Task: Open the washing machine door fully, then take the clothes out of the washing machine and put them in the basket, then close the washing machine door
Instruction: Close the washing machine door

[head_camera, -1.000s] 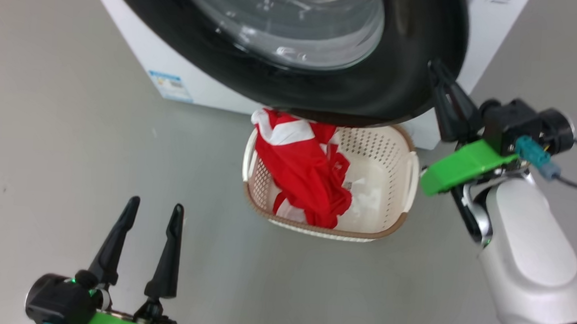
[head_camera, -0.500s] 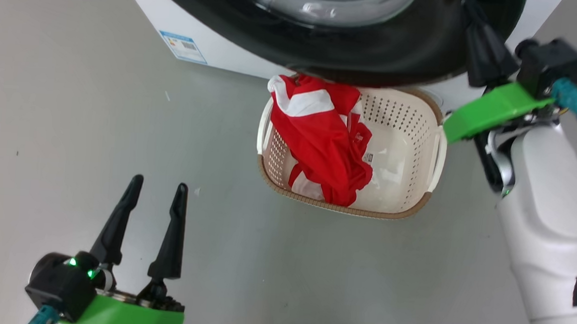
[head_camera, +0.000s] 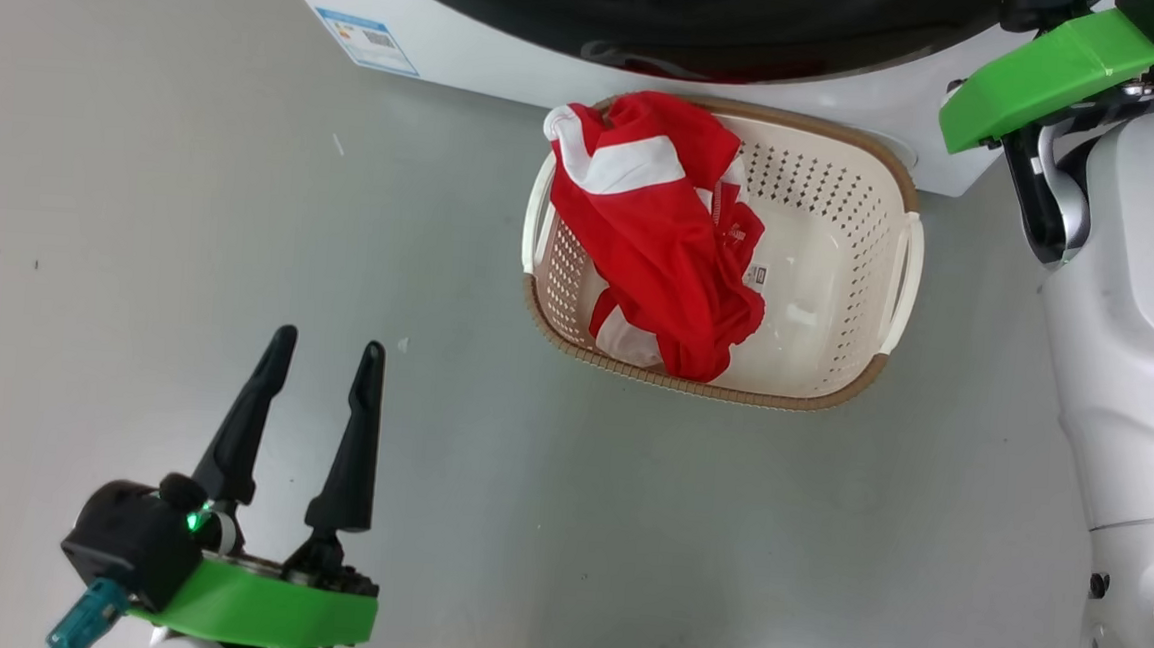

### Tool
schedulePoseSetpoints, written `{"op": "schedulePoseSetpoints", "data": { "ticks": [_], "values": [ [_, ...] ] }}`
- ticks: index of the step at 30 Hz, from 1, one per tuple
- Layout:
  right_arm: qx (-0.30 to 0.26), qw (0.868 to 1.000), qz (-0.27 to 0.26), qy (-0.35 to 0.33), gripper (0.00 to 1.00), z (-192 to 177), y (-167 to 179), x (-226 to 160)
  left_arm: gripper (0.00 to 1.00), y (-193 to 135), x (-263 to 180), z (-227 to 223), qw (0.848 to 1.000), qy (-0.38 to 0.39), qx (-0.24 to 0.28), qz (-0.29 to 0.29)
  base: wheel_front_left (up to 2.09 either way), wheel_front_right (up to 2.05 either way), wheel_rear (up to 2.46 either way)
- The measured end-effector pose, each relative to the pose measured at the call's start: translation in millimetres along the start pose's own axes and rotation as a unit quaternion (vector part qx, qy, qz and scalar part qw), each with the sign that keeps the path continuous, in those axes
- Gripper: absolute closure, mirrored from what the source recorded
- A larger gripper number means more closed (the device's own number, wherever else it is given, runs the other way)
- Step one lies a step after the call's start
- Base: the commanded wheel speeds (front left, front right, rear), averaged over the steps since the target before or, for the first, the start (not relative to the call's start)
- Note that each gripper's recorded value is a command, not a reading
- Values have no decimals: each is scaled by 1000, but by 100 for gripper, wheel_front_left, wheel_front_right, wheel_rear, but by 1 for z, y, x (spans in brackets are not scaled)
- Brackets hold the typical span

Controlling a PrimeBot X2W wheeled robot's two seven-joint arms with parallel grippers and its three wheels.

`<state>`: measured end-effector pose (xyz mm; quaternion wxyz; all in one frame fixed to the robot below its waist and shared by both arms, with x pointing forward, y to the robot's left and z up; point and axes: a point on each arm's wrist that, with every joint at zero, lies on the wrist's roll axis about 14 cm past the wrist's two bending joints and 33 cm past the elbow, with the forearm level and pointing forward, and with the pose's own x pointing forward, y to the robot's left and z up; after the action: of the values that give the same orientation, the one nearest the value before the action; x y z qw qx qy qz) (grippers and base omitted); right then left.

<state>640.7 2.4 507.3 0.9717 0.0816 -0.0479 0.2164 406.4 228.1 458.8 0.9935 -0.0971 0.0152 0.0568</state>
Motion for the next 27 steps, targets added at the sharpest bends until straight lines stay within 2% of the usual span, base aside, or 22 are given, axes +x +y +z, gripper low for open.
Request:
{"op": "schedulePoseSetpoints", "data": {
  "ticks": [8, 16, 17, 18, 19, 27],
  "values": [
    [3, 1000, -1, 0, 100, 0, 0, 1, 0, 0, 5, -2, 1000, 0, -2, 0, 0, 0, 0],
    [-8, 1000, -7, -22, 100, 22, -6, -7, 0, -9, 9, 5, 1000, -12, -8, -13, 0, 0, 0],
    [-7, 1000, -10, -27, 87, 27, -8, -9, 0, -9, 9, 6, 1000, -14, -9, -14, 0, 0, 0],
    [-8, 999, -14, -32, 37, 31, -11, -11, 0, -9, 9, 8, 1000, -17, -11, -14, 0, 0, 0],
    [-12, 999, -18, -36, 0, 35, -13, -14, 0, -9, 10, 10, 1000, -20, -13, -13, 0, 0, 0],
    [-7, 999, -23, -41, 0, 41, -16, -45, 0, -15, 11, 22, 998, -39, -37, -19, 0, 0, 0]
  ]
}}
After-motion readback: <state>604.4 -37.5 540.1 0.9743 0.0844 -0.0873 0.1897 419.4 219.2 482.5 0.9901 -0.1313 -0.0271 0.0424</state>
